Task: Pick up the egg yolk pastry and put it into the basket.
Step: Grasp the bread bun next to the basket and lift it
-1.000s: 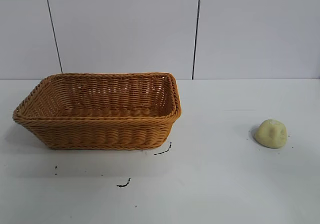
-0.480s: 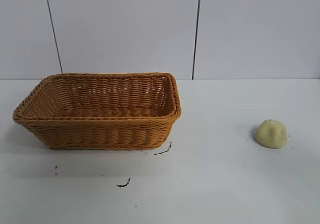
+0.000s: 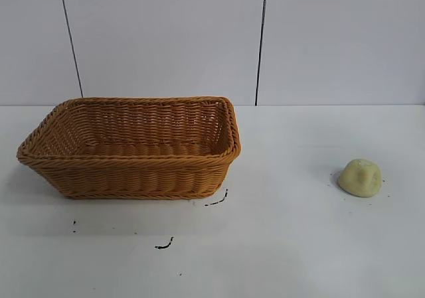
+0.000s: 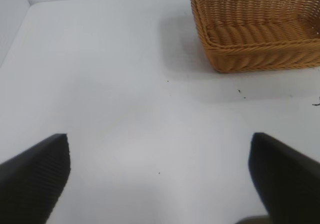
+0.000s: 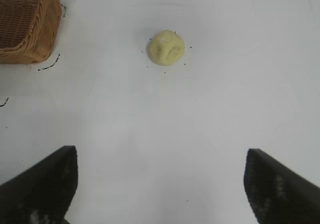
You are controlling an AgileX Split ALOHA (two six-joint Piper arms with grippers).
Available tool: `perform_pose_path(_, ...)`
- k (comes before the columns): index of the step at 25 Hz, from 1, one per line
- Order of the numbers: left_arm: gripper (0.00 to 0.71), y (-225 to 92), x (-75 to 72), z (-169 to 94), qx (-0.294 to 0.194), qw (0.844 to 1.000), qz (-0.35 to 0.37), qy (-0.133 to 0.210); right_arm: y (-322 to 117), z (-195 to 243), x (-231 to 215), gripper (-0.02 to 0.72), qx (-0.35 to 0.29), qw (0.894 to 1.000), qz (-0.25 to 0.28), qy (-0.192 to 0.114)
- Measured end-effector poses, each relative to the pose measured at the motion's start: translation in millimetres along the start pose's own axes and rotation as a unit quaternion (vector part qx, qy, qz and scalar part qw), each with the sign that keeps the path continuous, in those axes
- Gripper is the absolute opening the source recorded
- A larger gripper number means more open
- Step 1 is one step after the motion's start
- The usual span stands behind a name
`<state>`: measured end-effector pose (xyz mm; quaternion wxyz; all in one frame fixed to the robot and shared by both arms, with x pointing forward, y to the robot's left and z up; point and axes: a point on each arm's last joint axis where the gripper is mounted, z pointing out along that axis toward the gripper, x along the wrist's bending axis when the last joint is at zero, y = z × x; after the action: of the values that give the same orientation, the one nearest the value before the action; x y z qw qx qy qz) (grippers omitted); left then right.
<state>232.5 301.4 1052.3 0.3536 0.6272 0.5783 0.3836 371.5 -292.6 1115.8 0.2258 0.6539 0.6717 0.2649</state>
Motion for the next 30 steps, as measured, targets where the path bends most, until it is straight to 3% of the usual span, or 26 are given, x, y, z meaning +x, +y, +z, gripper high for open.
perform_pose_path(7,0.697,0,0.0,0,0.000,1.000,0.000,0.000,76,68,-4,0.634,0.097,0.995,0.005,0.000)
perform_pose_path(14,0.697,0,0.0,0,0.000,1.000,0.000,0.000,119,146,-8,0.634,0.177,0.984,0.007,0.001)
perform_pose_path(21,0.697,0,0.0,0,0.000,1.000,0.000,0.000,130,219,-13,0.634,0.232,0.973,-0.012,0.000)
perform_pose_path(30,0.697,0,0.0,0,0.000,1.000,0.000,0.000,107,283,-12,0.634,0.287,0.958,-0.018,0.008)
